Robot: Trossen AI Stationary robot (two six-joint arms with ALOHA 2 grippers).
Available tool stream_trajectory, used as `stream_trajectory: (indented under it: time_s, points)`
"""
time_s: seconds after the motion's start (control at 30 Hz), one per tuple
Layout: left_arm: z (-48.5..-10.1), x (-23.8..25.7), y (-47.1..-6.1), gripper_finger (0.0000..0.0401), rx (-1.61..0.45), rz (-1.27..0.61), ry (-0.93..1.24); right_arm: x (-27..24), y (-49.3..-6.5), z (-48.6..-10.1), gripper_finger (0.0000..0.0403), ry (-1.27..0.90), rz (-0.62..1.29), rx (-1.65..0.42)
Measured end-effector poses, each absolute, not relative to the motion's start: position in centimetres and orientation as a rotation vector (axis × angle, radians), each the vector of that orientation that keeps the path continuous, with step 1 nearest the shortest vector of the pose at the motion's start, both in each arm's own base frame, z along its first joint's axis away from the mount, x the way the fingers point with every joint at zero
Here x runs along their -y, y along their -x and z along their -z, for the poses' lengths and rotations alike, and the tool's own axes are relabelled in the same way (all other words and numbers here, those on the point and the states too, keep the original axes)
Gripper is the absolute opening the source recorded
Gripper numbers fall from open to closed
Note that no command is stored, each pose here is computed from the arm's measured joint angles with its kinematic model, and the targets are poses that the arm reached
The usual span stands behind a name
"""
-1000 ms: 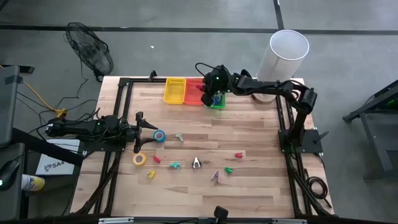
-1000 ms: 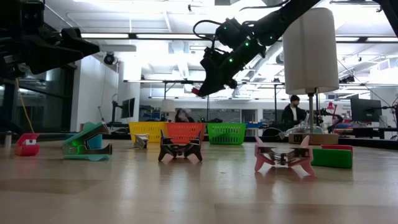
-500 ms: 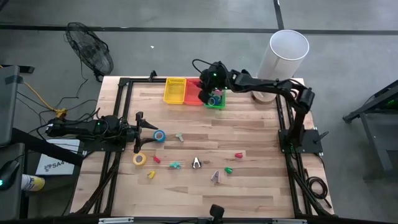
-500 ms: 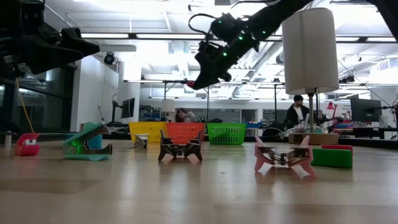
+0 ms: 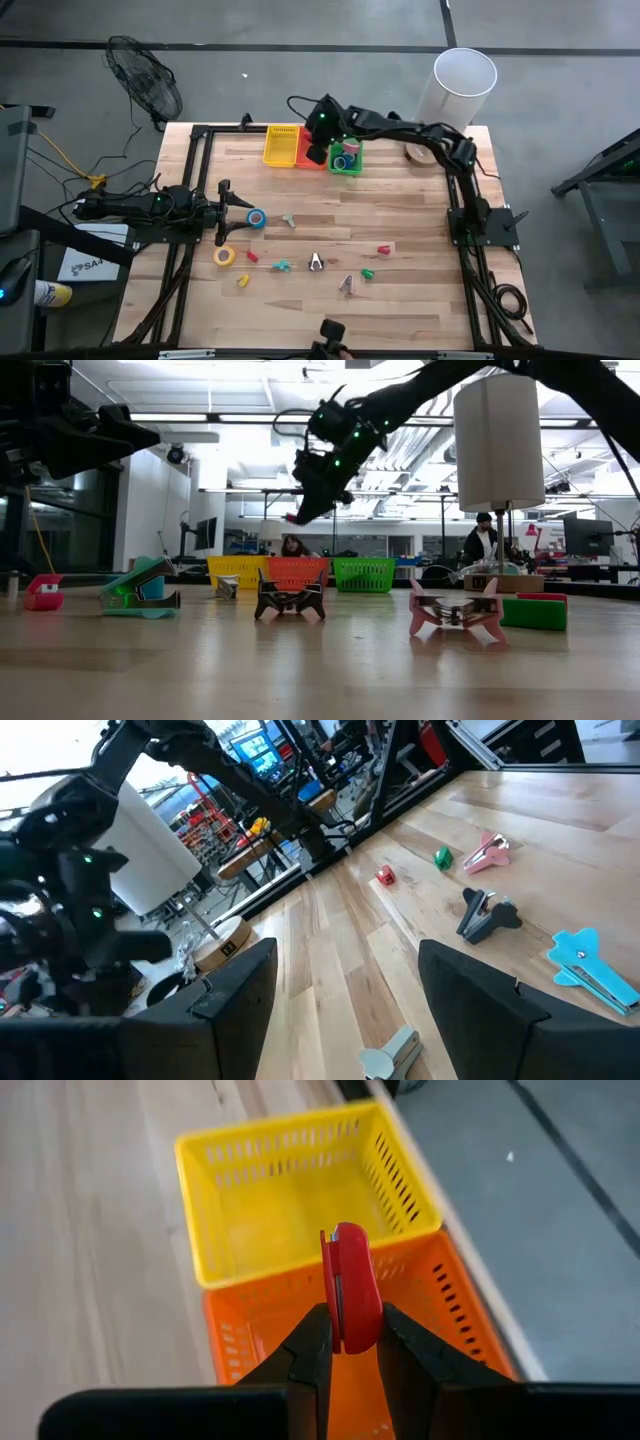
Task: Pick and place Stapler, Stapler remover, tape
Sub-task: Put the top red stapler into the orange basket
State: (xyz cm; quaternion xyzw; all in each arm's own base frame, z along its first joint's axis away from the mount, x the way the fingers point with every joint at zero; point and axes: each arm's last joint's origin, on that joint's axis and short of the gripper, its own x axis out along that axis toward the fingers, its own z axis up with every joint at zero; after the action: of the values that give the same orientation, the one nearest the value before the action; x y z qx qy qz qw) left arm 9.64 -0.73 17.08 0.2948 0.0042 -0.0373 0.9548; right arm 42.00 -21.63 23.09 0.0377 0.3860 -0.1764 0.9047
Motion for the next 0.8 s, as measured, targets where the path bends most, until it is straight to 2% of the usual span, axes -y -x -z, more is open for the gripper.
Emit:
stream_trajectory:
  time_s: [0.43,0.8]
  points:
    - [-17.1,0.7,-9.6,0.0239,-0.009,0.076,-0.599,21.8,-42.5,-16.9,0.0055,-0.145,0.318,-0.986]
    - [-17.1,0.7,-9.6,0.0239,-0.009,0.076,-0.599,21.8,-42.4,-16.8,0.0067,-0.153,0.320,-1.006]
